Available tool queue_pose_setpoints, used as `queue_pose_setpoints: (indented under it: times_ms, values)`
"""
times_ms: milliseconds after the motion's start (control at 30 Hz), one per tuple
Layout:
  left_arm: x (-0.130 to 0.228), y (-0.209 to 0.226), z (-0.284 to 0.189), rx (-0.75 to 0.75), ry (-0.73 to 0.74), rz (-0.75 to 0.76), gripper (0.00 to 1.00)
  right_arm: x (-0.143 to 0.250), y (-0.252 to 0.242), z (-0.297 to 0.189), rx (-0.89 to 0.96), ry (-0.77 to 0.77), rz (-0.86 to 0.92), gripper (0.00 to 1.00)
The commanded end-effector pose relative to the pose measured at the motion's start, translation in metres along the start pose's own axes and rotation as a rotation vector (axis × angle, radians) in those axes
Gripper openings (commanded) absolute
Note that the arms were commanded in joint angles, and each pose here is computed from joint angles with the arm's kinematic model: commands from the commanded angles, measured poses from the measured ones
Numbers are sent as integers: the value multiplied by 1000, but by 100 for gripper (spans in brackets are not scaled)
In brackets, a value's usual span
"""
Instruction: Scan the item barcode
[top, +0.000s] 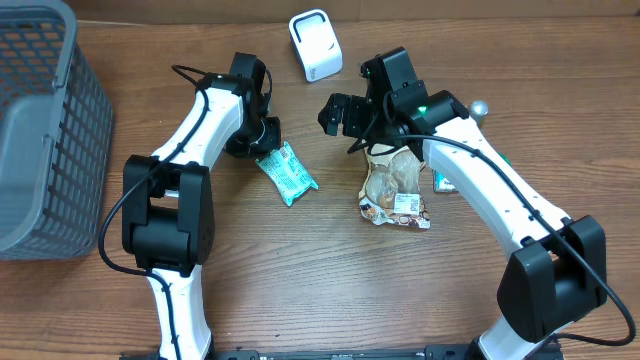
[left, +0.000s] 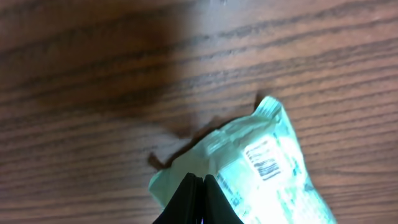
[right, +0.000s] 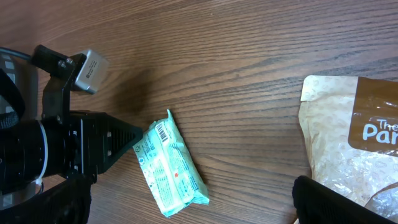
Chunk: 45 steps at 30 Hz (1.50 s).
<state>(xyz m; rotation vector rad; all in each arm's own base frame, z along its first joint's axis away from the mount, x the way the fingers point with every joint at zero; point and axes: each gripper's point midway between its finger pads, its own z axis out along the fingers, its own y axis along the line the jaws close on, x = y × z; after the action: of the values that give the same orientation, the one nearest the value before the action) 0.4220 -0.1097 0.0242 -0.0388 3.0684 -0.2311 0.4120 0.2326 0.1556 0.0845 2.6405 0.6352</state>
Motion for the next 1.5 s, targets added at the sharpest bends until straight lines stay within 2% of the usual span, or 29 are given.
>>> queue_pose_setpoints:
  times_ms: [0,167,233,833,1467]
  values:
    - [16,6,9,-25,68,-7,6,-5,6,-9,-21,-22,-5,100]
    - [34,7,8,-35,139,-11,7,-5,6,-9,-21,-22,-5,100]
    - [36,7,7,-37,148,-6,4,-5,6,-9,-21,-22,-5,100]
    - [-9,2,10,0,-31,28,4,-5,6,-9,-21,-22,-5,100]
    - [-2,1,13,-2,-3,27,5,-5,6,-9,-21,-22,-5,100]
